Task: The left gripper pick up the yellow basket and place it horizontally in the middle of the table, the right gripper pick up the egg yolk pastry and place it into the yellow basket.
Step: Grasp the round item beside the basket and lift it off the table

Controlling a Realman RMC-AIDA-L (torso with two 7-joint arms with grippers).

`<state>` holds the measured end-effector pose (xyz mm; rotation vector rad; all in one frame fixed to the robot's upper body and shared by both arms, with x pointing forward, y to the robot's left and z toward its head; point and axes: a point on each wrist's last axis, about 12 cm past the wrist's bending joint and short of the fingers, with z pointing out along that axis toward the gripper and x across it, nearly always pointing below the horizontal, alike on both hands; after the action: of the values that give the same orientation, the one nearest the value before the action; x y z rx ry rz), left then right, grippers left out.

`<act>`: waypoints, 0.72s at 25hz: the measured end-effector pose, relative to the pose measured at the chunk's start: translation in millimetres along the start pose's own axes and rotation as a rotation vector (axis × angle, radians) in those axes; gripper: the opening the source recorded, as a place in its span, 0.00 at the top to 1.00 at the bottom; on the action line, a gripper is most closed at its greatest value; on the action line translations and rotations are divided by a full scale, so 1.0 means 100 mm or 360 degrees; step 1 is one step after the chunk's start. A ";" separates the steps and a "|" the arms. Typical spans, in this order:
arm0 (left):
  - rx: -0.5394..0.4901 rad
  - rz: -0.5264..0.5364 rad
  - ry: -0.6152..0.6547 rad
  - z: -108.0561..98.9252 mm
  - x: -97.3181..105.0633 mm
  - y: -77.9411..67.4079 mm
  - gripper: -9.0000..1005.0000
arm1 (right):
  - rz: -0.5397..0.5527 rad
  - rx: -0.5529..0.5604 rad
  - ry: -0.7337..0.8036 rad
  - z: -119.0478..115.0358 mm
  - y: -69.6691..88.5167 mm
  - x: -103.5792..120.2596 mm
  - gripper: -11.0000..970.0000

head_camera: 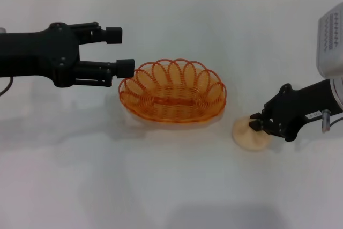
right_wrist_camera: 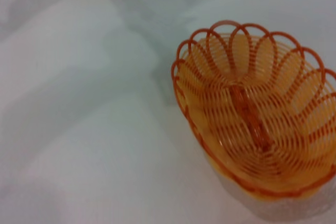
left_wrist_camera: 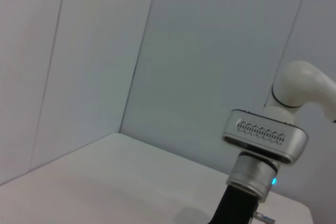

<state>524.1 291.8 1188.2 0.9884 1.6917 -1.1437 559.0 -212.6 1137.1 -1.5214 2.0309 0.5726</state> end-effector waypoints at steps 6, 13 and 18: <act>-0.0036 -0.0002 -0.0007 -0.07 0.00 0.01 0.12 | -0.0030 0.0024 -0.0028 -0.11 0.04 -0.14 0.92; -0.0058 0.0005 -0.0006 -0.11 0.00 0.02 0.12 | -0.0088 0.0081 -0.0082 -0.24 0.12 -0.33 0.95; -0.0060 0.0013 -0.0002 -0.11 0.00 0.02 0.12 | -0.0162 0.0068 -0.0145 -0.18 0.16 -0.49 0.94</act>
<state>523.6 303.1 1190.4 0.9699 1.7008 -1.1028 551.5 -183.5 1182.1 -1.5356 1.8741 0.5450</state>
